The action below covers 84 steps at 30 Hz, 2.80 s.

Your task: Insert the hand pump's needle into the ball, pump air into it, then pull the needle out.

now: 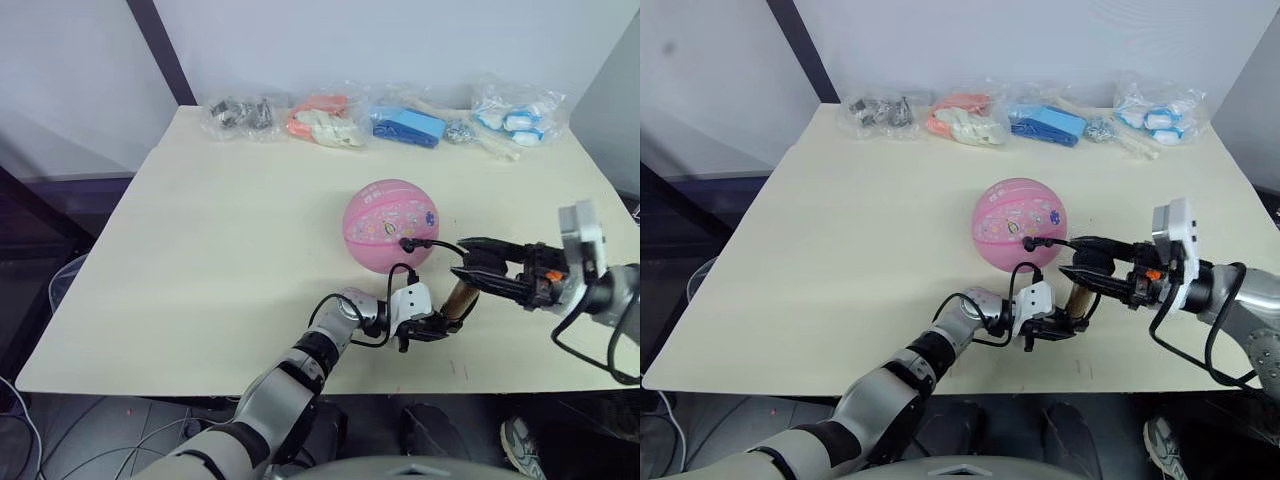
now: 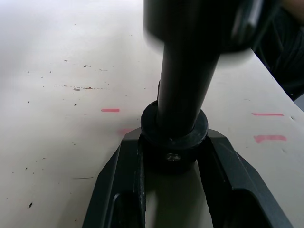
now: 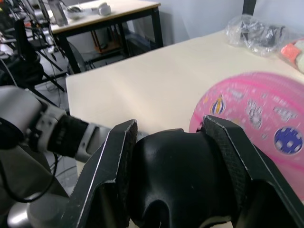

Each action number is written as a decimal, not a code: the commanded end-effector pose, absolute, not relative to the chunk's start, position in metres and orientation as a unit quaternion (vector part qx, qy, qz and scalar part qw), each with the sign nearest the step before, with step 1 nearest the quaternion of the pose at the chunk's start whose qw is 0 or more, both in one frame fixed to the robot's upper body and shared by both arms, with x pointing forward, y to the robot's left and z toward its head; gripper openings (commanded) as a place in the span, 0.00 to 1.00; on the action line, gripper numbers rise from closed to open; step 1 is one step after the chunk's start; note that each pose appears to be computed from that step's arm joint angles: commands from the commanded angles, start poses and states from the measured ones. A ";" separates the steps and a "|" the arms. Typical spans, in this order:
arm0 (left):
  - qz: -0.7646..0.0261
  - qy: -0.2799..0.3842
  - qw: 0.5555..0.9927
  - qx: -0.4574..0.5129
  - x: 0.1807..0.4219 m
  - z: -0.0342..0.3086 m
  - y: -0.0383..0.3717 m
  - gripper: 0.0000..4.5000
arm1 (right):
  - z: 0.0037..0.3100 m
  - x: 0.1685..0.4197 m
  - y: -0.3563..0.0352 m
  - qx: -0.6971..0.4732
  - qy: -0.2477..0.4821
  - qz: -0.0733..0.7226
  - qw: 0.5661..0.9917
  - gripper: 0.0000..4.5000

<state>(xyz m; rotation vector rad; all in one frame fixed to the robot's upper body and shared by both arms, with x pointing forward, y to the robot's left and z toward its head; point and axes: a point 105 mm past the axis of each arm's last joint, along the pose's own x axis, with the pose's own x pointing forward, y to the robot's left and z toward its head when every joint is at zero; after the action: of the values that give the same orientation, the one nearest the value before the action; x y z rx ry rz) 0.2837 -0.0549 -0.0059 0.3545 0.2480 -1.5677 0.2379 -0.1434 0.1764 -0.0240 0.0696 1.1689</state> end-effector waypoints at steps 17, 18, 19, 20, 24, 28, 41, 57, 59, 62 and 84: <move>-0.680 0.201 0.688 0.152 0.275 -0.043 -0.031 0.24 | 0.207 0.233 -0.162 -0.028 0.024 0.549 0.835 0.39; -0.680 0.202 0.688 0.152 0.274 -0.043 -0.031 0.24 | 0.218 0.231 -0.164 -0.030 0.017 0.550 0.834 0.39; -0.680 0.202 0.688 0.152 0.274 -0.044 -0.031 0.24 | 0.225 0.230 -0.166 -0.031 0.012 0.550 0.834 0.39; -0.680 0.202 0.688 0.152 0.273 -0.044 -0.031 0.24 | 0.231 0.228 -0.167 -0.033 0.011 0.552 0.833 0.39; -0.681 0.203 0.687 0.151 0.272 -0.044 -0.033 0.24 | 0.259 0.223 -0.173 -0.050 0.004 0.553 0.832 0.39; -0.681 0.201 0.687 0.152 0.273 -0.044 -0.034 0.24 | 0.286 0.220 -0.175 -0.054 -0.015 0.550 0.833 0.39; -0.683 0.202 0.685 0.151 0.271 -0.045 -0.034 0.24 | 0.295 0.219 -0.172 -0.042 -0.011 0.558 0.829 0.39; -0.683 0.201 0.685 0.156 0.273 -0.044 -0.031 0.24 | 0.176 0.231 -0.153 -0.015 0.088 0.558 0.825 0.39; -0.683 0.202 0.684 0.157 0.272 -0.045 -0.031 0.24 | 0.163 0.233 -0.151 -0.016 0.098 0.554 0.827 0.39; -0.683 0.201 0.684 0.156 0.272 -0.045 -0.031 0.24 | 0.141 0.234 -0.148 -0.012 0.115 0.550 0.827 0.39; -0.682 0.202 0.685 0.156 0.274 -0.043 -0.031 0.24 | 0.205 0.236 -0.169 -0.038 0.047 0.527 0.848 0.39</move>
<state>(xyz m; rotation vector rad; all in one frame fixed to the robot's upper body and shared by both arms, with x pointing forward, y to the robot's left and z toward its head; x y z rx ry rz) 0.2840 -0.0578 -0.0038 0.3560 0.2433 -1.5749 0.2420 -0.1669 0.1707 -0.0353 0.1960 1.0950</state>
